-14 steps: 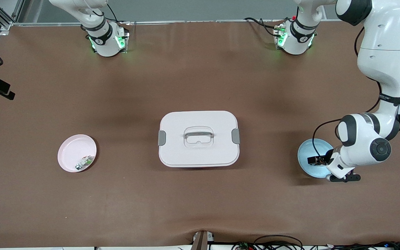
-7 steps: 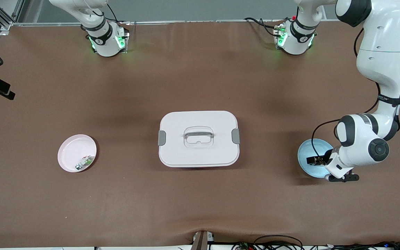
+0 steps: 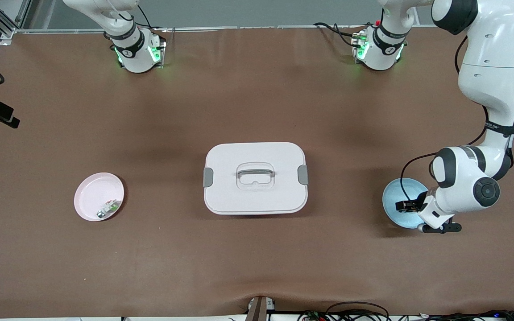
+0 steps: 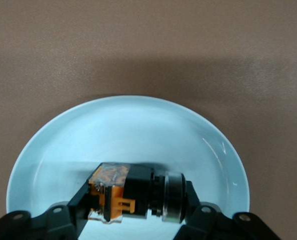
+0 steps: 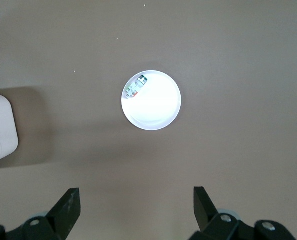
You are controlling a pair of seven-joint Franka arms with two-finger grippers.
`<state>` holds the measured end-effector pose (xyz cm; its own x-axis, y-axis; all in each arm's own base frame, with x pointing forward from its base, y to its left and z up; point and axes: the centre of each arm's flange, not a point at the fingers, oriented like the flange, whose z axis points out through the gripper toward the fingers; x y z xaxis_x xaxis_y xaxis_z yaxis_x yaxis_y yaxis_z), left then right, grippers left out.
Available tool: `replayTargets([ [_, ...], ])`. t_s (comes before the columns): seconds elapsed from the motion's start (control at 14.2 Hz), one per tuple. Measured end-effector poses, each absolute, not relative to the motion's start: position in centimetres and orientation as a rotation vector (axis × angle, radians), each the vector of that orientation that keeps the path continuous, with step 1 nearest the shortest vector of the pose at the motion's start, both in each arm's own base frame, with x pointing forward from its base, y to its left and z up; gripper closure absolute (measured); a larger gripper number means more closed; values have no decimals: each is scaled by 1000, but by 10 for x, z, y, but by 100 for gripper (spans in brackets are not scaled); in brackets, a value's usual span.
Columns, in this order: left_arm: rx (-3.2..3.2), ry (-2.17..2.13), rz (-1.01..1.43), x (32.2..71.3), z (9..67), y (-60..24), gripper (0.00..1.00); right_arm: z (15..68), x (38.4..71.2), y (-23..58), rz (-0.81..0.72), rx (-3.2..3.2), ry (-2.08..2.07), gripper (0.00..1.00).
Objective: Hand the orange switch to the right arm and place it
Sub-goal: 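Lower the left gripper and grasp the orange switch, then lift the orange switch with the left gripper toward the box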
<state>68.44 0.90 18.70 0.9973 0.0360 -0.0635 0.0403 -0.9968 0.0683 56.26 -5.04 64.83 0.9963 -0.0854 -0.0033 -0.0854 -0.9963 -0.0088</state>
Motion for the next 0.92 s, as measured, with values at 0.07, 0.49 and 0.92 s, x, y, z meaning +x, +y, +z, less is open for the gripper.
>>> replayTargets([
  [0.07,3069,57,-94,685,187,8,27,648,563,-50,5,-3130,134,0],
  [0.49,3059,127,-91,686,189,3,27,648,562,-51,12,-3129,135,0],
  [0.92,3038,436,-100,690,232,-14,27,649,564,-52,-13,-3131,137,0],
])
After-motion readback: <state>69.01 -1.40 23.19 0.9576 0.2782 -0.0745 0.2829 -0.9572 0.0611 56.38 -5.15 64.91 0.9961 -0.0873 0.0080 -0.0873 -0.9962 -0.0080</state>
